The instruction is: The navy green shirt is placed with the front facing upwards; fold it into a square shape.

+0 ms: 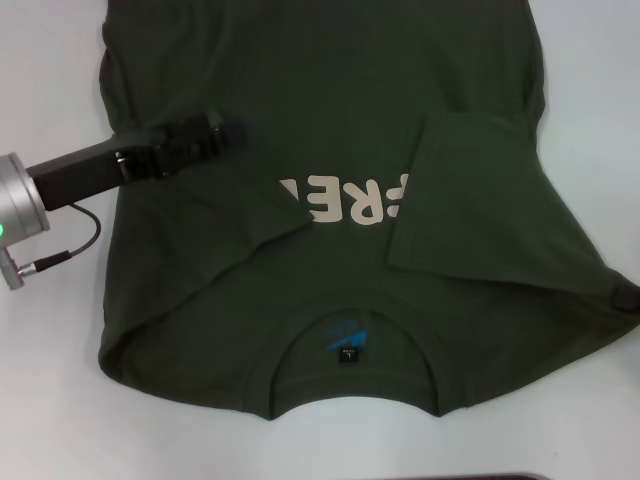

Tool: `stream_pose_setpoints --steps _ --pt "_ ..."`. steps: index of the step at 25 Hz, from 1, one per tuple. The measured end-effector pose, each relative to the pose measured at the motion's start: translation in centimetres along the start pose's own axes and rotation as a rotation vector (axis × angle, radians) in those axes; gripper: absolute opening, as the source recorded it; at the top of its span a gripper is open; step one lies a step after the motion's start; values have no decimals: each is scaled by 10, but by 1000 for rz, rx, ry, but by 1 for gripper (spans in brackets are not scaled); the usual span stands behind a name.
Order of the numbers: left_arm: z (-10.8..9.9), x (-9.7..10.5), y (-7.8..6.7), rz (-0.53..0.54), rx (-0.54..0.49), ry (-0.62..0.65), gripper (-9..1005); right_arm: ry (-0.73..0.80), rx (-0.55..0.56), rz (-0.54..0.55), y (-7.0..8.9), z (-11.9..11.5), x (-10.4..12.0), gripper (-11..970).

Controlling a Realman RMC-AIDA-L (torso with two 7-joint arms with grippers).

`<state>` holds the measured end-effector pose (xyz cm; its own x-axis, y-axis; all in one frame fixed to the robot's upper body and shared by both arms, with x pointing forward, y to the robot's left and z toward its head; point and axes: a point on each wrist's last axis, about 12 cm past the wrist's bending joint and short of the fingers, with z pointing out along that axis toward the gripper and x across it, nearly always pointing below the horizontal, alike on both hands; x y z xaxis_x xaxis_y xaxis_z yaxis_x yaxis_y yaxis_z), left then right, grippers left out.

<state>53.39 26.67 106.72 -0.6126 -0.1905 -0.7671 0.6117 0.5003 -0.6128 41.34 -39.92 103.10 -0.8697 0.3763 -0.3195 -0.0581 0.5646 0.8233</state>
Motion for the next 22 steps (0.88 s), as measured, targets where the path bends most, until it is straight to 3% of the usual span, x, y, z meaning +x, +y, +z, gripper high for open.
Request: stream_pose_setpoints --steps 9,22 --pt "-17 7 -5 -61 38 79 876 -7 2 -22 0 -1 -4 29" --pt "-69 -1 -6 -251 -14 262 876 -14 4 -41 2 -1 -13 29"
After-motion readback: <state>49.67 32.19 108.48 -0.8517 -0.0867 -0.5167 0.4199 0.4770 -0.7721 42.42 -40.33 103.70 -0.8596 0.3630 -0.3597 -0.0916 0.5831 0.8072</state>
